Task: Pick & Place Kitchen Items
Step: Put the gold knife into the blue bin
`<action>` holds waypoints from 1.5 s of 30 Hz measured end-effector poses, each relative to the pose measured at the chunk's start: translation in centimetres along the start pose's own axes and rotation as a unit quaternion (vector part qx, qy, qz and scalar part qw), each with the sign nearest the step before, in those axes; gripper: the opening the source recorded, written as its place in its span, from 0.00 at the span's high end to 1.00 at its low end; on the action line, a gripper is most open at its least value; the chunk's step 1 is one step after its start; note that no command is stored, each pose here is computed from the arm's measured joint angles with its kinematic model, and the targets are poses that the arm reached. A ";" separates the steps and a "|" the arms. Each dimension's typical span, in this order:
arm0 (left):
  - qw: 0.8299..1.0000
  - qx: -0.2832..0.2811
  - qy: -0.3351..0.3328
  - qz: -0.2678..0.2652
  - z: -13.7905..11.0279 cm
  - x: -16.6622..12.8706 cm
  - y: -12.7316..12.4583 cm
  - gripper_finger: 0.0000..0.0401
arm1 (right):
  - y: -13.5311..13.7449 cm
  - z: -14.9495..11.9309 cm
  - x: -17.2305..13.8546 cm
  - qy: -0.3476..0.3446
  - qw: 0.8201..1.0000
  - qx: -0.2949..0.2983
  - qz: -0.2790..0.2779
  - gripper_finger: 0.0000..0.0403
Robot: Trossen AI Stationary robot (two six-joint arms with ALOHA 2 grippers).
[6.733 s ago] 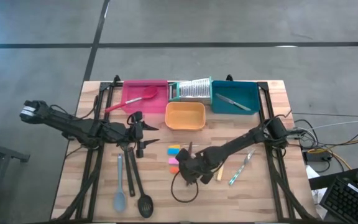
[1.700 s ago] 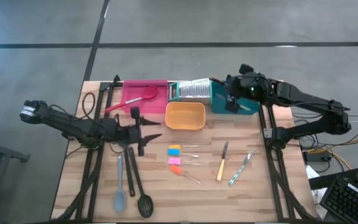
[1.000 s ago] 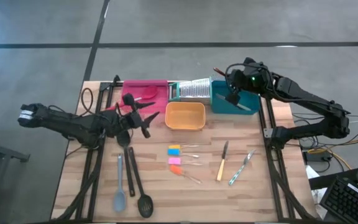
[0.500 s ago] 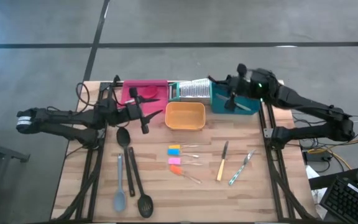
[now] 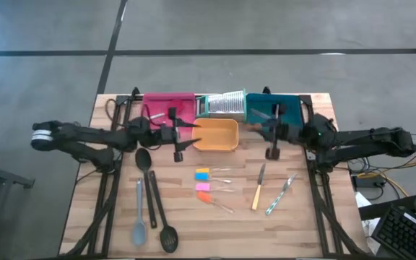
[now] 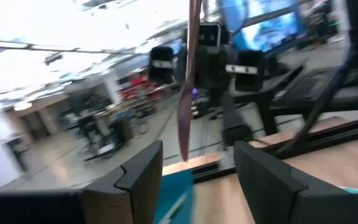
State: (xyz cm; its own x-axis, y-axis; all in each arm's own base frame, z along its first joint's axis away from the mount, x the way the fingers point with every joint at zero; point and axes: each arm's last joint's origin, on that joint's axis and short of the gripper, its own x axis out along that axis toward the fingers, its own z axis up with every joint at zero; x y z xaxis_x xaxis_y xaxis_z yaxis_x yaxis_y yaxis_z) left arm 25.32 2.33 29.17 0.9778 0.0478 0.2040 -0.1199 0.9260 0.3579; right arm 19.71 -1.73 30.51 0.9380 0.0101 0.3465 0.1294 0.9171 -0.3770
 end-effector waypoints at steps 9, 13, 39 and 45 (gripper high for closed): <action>0.996 -0.051 -0.028 -0.073 -2.8 5.4 -1.4 0.50 | 3.5 -0.7 -1.0 -0.053 0.996 0.021 0.065 0.94; 0.995 -0.058 -0.022 -0.079 -3.6 8.0 -1.6 0.50 | 4.2 -0.5 -0.8 -0.057 0.996 0.012 0.064 0.94; 0.993 -0.058 0.032 -0.103 -3.0 15.1 -1.3 0.50 | 4.4 -0.9 -0.4 -0.034 0.999 0.005 0.032 0.94; 0.992 -0.058 0.036 -0.104 -3.1 15.7 -1.4 0.50 | 4.4 -0.9 -0.4 -0.033 0.999 0.005 0.032 0.94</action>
State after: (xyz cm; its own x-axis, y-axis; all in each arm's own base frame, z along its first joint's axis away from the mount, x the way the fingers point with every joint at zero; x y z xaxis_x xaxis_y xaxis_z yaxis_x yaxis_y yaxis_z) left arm 41.34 2.98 29.04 0.9896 -0.1254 0.0699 0.1014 0.9552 0.2781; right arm 20.26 1.93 27.91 0.9206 0.0947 0.3788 0.0668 0.9176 -0.3918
